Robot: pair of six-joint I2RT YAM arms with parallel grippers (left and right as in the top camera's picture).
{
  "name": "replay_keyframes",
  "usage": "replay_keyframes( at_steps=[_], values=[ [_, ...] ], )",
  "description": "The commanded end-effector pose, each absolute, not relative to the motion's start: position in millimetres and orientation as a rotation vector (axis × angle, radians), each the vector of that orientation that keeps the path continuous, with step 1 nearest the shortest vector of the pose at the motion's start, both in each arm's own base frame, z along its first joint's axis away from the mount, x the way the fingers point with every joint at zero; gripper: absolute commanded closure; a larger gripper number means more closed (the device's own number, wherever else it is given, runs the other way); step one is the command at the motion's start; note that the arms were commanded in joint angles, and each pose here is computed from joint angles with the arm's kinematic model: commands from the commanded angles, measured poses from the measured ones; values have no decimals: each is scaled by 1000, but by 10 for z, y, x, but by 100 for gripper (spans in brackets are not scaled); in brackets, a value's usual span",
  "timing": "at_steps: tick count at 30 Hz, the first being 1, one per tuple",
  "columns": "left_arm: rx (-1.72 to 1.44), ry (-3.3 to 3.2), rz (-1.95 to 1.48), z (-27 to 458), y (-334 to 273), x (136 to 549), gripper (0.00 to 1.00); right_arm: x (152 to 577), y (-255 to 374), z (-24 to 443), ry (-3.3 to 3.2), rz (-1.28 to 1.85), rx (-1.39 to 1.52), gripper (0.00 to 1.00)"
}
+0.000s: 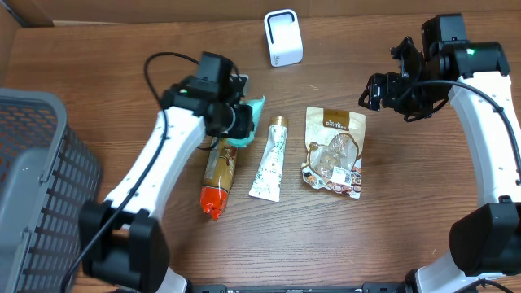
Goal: Scan the item barcode
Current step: 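Lift the wipes pack out and place it between pasta and tube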
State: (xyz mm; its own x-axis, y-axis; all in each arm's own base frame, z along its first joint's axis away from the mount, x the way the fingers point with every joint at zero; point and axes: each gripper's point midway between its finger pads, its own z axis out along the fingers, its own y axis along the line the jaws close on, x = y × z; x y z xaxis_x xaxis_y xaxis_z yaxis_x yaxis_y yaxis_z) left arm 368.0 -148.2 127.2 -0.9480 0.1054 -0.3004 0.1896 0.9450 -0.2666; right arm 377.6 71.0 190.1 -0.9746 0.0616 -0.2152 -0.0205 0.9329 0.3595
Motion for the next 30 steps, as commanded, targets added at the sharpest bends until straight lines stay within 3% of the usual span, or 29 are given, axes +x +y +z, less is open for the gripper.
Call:
replay_keyframes(
  at_steps=[1, 4, 5, 7, 9, 11, 16, 22, 27, 30],
  values=[
    [53, 2896, -418, 1060, -1523, 3665, 96, 3788, 721, 1884, 2868, 535, 30, 12],
    [47, 2956, -407, 898, -1592, 3595, 93, 3787, 721, 1884, 2869, 535, 30, 11],
    [57, 2968, -404, 868, -1616, 3571, 84, 3786, 721, 1884, 2869, 535, 30, 12],
    [76, 2980, -390, 837, -1653, 3539, 32, 3781, 721, 1882, 2871, 535, 31, 12],
    [88, 2975, -389, 843, -1684, 3536, 9, 3778, 721, 1882, 2872, 535, 31, 12],
    [83, 2965, -395, 868, -1702, 3557, 1, 3776, 722, 1881, 2873, 536, 31, 12],
    [93, 2892, -408, 1267, -1679, 3695, 0, 3724, 720, 1869, 2895, 538, 38, 12],
    [160, 2639, -367, 2380, -1589, 3847, 0, 3672, 721, 1858, 2917, 541, 43, 13],
    [215, 2438, -393, 3226, -1510, 3648, 0, 3664, 752, 1869, 2916, 570, 41, 18],
    [225, 2373, -402, 3486, -1443, 3456, 0, 3656, 761, 1880, 2914, 579, 40, 28]
  ],
)
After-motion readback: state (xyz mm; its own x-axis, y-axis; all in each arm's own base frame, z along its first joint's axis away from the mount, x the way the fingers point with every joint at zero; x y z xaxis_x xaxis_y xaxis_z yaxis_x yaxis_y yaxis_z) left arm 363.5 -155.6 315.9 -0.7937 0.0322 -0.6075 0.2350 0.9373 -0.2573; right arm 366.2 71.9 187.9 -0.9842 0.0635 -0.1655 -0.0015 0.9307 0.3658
